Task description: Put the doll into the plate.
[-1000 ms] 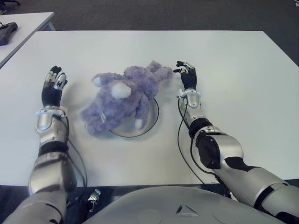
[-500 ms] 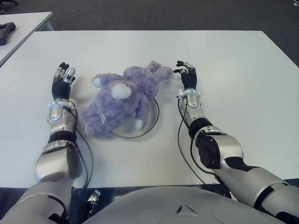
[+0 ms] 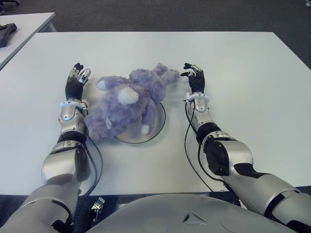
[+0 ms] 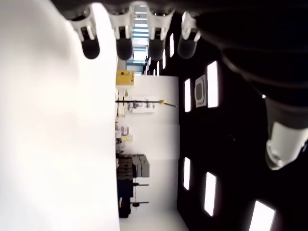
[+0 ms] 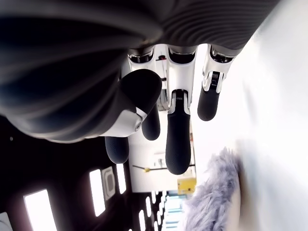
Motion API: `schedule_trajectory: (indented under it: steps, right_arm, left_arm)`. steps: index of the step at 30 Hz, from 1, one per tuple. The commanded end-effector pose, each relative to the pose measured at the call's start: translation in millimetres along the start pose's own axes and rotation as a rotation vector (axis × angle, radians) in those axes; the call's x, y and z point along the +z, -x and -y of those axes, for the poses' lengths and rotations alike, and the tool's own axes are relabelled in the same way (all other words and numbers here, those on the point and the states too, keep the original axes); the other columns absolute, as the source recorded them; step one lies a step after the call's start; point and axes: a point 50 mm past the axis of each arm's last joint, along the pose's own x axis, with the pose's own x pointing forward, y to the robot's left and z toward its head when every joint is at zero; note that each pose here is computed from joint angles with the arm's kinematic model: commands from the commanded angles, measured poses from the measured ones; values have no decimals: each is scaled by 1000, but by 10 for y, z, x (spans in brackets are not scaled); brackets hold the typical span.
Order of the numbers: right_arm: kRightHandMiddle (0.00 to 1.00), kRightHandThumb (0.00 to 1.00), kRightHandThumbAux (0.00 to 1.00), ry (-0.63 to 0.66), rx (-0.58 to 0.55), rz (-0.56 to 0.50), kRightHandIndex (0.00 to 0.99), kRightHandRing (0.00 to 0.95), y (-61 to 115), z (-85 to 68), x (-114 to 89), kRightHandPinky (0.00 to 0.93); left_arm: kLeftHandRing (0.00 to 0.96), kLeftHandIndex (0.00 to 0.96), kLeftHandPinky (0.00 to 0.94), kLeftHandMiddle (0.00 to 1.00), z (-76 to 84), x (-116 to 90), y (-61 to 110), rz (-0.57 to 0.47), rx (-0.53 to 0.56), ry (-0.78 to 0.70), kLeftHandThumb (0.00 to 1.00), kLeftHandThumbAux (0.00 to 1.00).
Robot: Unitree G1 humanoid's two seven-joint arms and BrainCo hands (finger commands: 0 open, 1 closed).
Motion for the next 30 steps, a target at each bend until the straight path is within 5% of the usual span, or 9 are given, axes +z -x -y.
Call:
schedule_trajectory:
  steps: [1, 23, 30]
  right_arm:
    - [246, 1000, 696, -67, -5, -456, 434, 496, 775, -197, -941, 346]
    - [259, 1000, 688, -78, -9, -463, 434, 460, 780, -212, -944, 405]
    - [261, 1000, 688, -91, -4, -464, 433, 460, 780, -198, -948, 405]
  left_arm:
    - [0, 0, 0, 0, 213, -618, 348, -247, -27, 34, 0, 523]
    - [0, 0, 0, 0, 349, -814, 499, -337, -122, -114, 0, 446]
    - [0, 0, 0, 0, 399, -996, 711, -365, -66, -28, 0, 456]
